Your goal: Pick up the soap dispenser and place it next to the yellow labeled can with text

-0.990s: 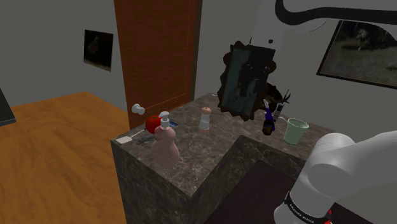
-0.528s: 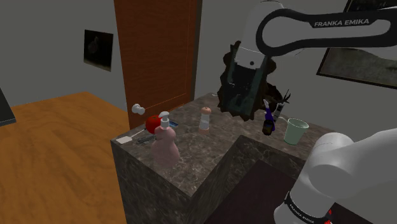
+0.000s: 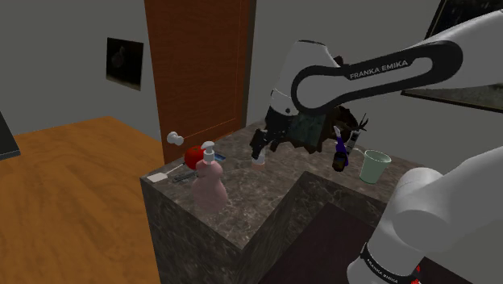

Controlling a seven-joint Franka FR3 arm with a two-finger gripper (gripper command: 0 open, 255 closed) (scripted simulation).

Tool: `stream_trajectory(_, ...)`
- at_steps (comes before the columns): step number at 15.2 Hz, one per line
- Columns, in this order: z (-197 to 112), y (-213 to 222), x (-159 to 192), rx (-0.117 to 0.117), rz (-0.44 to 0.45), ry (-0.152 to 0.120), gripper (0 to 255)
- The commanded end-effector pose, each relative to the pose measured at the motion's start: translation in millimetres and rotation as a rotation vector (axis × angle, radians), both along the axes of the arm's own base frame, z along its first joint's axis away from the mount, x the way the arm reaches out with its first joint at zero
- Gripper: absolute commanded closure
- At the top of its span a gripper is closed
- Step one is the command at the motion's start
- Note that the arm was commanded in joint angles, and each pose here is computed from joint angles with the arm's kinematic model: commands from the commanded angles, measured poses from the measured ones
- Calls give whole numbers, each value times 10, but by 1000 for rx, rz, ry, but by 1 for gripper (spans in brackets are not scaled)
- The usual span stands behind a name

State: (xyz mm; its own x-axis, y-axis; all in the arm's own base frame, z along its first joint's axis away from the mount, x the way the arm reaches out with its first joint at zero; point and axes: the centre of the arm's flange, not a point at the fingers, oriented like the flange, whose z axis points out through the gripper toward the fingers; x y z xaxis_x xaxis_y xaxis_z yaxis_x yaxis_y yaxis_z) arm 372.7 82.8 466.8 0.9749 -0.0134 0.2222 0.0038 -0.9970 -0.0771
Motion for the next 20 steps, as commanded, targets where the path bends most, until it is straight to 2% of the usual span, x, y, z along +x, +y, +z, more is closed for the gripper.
stream_trajectory(1, -181, 128, 117, -3, 13, -35, 0)
stream_trajectory(12, -1095, 759, 860, -24, 83, -199, 0)
stream_trajectory(20, -1459, 791, 1022, -24, 83, -199, 0)
